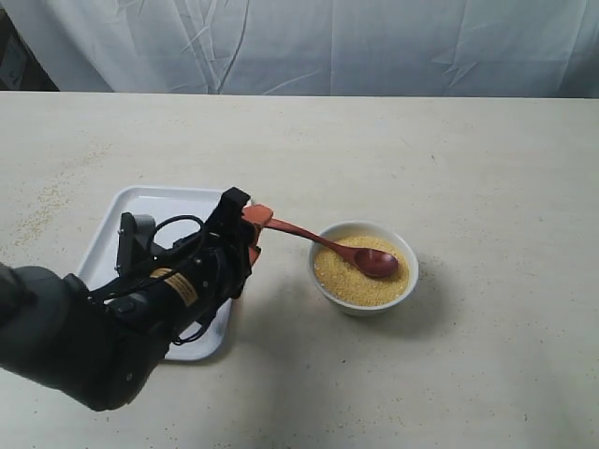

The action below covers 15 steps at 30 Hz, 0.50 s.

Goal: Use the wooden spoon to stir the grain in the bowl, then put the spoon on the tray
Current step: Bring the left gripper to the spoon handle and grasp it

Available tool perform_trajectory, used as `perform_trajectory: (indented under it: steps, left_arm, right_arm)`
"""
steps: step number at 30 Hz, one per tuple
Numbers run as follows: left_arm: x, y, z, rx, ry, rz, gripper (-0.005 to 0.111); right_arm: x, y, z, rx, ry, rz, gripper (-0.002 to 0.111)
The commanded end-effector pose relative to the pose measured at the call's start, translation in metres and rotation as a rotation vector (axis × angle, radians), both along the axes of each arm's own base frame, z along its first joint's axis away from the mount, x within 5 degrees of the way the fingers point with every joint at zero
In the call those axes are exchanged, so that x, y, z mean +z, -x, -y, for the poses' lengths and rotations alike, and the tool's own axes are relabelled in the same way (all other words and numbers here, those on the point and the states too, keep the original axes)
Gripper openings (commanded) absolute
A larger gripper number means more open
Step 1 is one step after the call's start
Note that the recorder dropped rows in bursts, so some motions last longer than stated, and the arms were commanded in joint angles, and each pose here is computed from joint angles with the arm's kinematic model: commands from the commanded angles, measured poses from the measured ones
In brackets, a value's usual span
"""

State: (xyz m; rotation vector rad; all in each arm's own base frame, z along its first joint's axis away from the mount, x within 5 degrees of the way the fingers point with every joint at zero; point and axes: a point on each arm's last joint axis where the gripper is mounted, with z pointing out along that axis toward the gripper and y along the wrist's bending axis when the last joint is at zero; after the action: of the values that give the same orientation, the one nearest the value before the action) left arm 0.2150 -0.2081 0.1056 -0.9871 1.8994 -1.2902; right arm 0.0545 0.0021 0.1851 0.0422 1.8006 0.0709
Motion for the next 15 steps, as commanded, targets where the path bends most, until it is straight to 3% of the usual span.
perform_trajectory:
  steps: [1, 4, 10, 15]
  left_arm:
    - [-0.003, -0.013, 0.005, -0.034, 0.003, 0.011, 0.054]
    - [-0.018, -0.024, 0.012, -0.053, 0.027, -0.045, 0.054]
    - [-0.018, -0.033, 0.020, -0.056, 0.057, 0.003, 0.050]
    - [-0.018, -0.033, 0.019, -0.048, 0.060, 0.001, 0.007]
  right_arm:
    - [0.001, 0.000, 0.000, -0.005, 0.011, 0.013, 0.000]
    - [0.001, 0.000, 0.000, -0.005, 0.011, 0.013, 0.000]
    - [0.001, 0.000, 0.000, -0.005, 0.011, 0.013, 0.000]
    - [0.001, 0.000, 0.000, -0.005, 0.011, 0.013, 0.000]
